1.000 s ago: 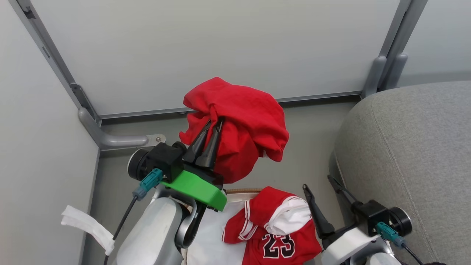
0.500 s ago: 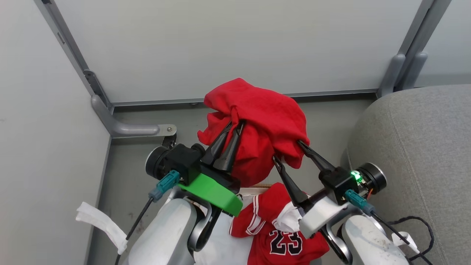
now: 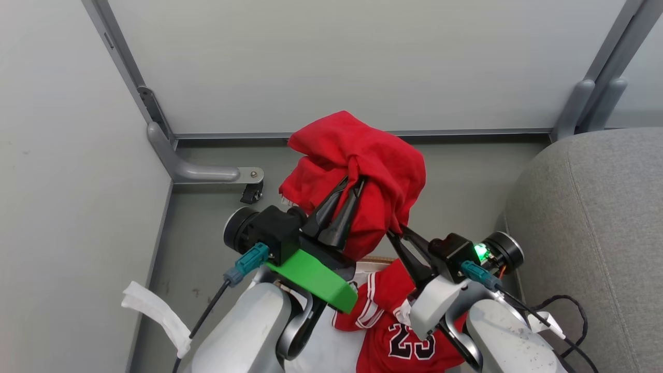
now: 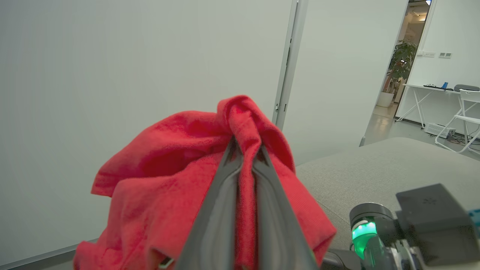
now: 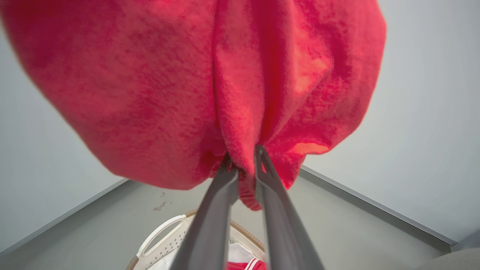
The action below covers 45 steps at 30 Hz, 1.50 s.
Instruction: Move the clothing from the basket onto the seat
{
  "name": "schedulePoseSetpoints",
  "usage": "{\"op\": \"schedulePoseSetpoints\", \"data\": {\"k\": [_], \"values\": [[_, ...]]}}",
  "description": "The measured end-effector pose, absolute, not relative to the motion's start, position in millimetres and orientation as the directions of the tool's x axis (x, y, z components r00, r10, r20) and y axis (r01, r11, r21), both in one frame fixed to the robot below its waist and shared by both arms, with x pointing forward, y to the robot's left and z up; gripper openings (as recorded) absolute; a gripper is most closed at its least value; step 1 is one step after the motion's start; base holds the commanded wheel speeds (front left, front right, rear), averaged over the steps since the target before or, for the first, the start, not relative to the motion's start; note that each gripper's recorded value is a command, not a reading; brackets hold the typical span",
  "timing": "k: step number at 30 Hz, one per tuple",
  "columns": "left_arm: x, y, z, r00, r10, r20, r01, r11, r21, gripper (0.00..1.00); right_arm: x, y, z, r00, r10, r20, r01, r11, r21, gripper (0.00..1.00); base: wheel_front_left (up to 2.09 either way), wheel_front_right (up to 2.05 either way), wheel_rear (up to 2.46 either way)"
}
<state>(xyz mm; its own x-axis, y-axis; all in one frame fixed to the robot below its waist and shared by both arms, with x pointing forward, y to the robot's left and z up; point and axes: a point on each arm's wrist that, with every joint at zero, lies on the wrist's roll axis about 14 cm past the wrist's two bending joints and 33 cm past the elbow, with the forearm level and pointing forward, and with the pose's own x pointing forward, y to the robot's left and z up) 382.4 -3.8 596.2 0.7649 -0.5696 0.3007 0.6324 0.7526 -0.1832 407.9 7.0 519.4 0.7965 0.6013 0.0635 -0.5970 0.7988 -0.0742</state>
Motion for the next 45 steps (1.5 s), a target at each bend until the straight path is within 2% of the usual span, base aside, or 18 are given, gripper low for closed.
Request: {"op": "schedulePoseSetpoints", "data": {"k": [10, 24, 25, 26, 27, 35, 45], "values": [[378.7, -4.9, 601.0, 0.76, -0.57, 0.312, 0.638, 0.747, -0.188, 0.0, 392.8, 19.2, 498.8, 0.773, 0.635, 0.001, -0.635, 0.773, -0.004, 0.0, 0.0, 0.0, 0.0], [384.1, -7.1, 599.4, 0.76, -0.57, 0.311, 0.639, 0.744, -0.196, 0.0, 396.5, 3.9, 498.7, 0.805, 0.593, 0.008, -0.593, 0.805, 0.026, 0.0, 0.0, 0.0, 0.0], [385.4, -5.8, 599.5, 0.763, -0.566, 0.312, 0.635, 0.747, -0.197, 0.31, 397.0, 2.7, 500.1, 0.807, 0.59, 0.013, -0.59, 0.807, 0.026, 0.0, 0.0, 0.0, 0.0], [387.1, -4.4, 600.0, 0.766, -0.561, 0.314, 0.631, 0.751, -0.196, 0.48, 397.7, 0.9, 502.0, 0.811, 0.585, 0.019, -0.586, 0.81, 0.027, 0.0, 0.0, 0.0, 0.0], [388.2, -4.2, 599.3, 0.767, -0.56, 0.313, 0.629, 0.752, -0.198, 1.0, 398.5, -1.5, 503.8, 0.815, 0.579, 0.025, -0.579, 0.815, 0.028, 0.0, 0.0, 0.0, 0.0], [394.1, -16.6, 587.7, 0.76, -0.584, 0.286, 0.642, 0.744, -0.187, 1.0, 402.4, -39.9, 525.0, 0.877, 0.469, 0.104, -0.477, 0.877, 0.064, 0.0, 0.0, 0.0, 0.0], [397.4, -57.2, 570.1, 0.704, -0.665, 0.247, 0.708, 0.682, -0.181, 1.0, 391.0, -121.0, 560.8, 0.945, 0.238, 0.225, -0.264, 0.96, 0.093, 0.0, 0.0, 0.0, 0.0]]}}
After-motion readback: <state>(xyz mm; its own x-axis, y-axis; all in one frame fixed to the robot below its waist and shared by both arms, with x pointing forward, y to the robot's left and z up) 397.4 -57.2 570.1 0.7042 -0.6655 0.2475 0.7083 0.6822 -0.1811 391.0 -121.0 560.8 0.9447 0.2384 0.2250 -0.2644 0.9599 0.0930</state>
